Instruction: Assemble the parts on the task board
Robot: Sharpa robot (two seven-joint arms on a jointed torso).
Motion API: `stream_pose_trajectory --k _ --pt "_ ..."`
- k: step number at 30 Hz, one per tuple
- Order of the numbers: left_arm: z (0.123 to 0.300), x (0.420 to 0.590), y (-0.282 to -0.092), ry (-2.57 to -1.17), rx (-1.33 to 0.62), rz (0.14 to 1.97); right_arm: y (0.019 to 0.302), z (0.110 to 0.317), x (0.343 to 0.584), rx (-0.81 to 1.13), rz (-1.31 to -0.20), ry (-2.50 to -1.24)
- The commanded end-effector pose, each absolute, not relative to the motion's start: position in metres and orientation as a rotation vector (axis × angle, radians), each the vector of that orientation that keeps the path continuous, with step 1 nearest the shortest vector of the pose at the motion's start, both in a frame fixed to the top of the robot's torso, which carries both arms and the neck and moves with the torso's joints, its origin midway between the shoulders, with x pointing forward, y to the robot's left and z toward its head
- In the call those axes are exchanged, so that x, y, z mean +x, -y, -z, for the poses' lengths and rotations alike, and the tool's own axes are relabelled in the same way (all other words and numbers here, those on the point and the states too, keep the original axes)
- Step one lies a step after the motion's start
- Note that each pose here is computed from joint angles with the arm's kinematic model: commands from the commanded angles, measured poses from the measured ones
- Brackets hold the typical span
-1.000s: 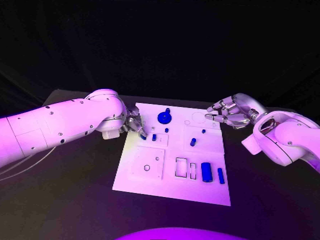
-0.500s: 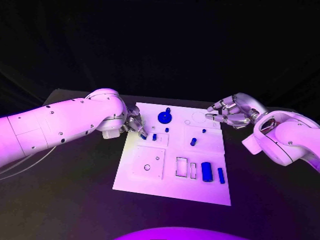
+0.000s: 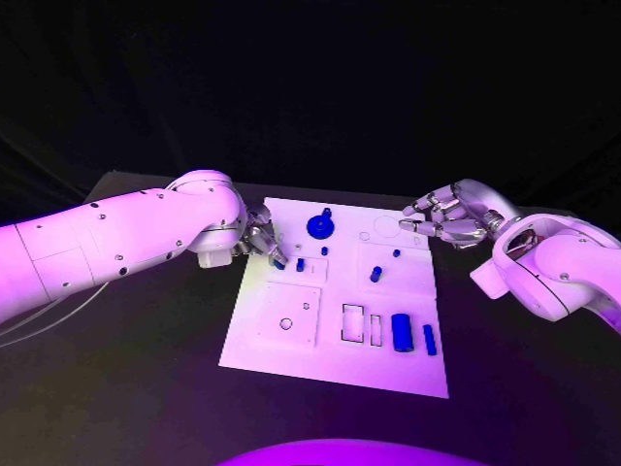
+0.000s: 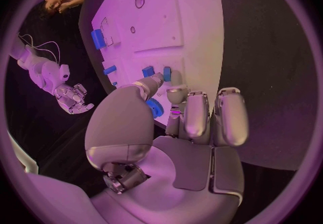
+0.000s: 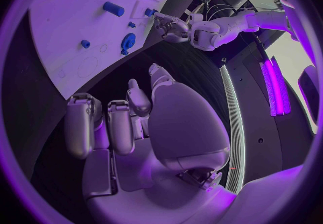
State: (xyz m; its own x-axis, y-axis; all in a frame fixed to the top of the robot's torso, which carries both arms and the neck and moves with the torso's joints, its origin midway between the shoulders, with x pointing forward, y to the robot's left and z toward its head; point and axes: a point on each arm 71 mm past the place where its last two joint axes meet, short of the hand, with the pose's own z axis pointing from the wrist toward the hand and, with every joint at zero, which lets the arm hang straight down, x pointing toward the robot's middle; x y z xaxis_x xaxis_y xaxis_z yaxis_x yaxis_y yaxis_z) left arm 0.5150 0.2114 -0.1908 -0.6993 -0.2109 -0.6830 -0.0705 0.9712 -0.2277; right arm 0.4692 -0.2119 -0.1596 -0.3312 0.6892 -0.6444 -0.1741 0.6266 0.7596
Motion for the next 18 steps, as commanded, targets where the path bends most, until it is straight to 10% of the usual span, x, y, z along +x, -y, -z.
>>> stream_pose_trajectory --k 1,18 --pt "0.1922 0.514 -0.2095 -2.357 -0.176 0.228 0.2107 0.1598 0.4687 0.415 -0.941 -1.695" --pt "0.1922 0.5145 -0.2094 -2.355 -0.181 0.229 0.211 0.1599 0.4688 0.416 -0.94 -1.694"
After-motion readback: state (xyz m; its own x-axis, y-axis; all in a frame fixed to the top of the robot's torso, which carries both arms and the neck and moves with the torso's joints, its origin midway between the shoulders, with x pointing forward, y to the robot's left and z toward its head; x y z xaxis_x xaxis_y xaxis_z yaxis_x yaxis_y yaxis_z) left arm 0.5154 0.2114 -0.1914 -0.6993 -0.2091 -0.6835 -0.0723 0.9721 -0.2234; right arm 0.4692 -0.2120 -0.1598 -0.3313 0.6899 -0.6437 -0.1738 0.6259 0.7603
